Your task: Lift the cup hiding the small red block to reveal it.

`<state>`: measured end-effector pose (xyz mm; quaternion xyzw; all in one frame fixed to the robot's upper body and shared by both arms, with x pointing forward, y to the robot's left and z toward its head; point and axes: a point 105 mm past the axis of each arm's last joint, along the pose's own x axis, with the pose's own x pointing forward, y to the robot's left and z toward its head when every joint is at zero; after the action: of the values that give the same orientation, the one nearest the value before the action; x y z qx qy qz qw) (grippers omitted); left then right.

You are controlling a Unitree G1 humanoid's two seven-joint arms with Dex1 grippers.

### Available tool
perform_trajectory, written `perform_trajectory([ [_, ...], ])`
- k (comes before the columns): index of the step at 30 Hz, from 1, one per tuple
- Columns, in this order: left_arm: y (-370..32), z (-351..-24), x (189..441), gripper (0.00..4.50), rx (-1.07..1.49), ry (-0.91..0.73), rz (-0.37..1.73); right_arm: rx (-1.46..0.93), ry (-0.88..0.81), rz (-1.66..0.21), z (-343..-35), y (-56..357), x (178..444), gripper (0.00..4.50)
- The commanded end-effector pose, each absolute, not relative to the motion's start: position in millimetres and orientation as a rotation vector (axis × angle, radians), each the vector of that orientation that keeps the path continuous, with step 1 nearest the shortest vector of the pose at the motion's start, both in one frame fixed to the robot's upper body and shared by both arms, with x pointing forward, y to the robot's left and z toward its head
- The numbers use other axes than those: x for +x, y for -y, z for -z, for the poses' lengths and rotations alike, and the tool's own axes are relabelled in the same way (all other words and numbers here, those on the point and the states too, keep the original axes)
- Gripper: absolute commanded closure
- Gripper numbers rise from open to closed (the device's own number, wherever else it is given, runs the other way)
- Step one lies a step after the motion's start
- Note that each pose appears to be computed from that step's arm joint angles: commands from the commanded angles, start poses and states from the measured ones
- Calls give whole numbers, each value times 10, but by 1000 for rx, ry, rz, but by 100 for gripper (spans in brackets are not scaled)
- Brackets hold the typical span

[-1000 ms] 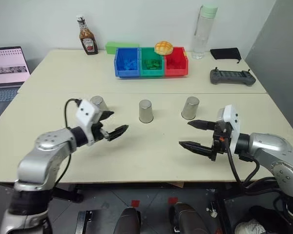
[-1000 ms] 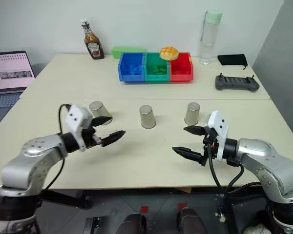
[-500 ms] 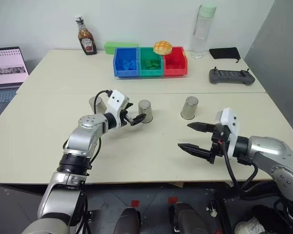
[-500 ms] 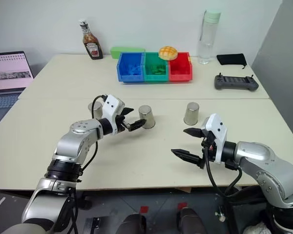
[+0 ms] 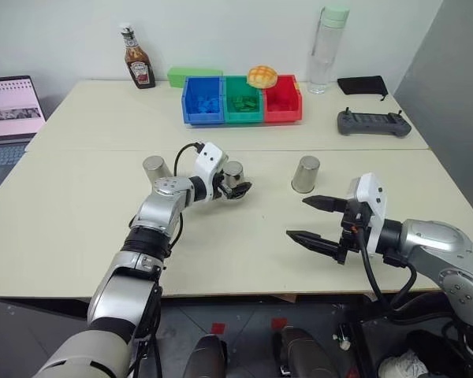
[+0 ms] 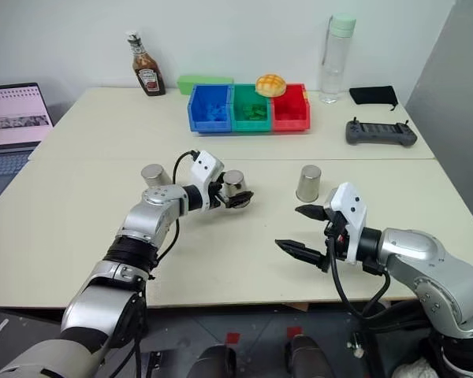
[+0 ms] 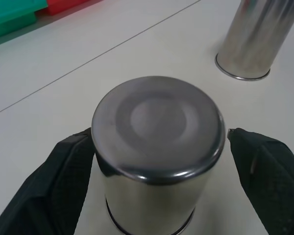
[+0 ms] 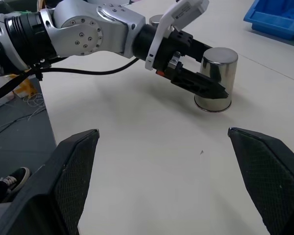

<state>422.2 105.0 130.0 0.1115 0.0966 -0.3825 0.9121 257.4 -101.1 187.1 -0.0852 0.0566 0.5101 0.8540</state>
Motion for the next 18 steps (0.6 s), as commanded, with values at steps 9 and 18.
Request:
perform_trajectory([
  [9,-1060,-1578,4291,176,212,-98,767,-191,-55,-1100,-2015,951,2534,0],
  [18,-1346,-1991,4272,176,268,26,615,-168,-22,-1130,-2084,890,2540,0],
])
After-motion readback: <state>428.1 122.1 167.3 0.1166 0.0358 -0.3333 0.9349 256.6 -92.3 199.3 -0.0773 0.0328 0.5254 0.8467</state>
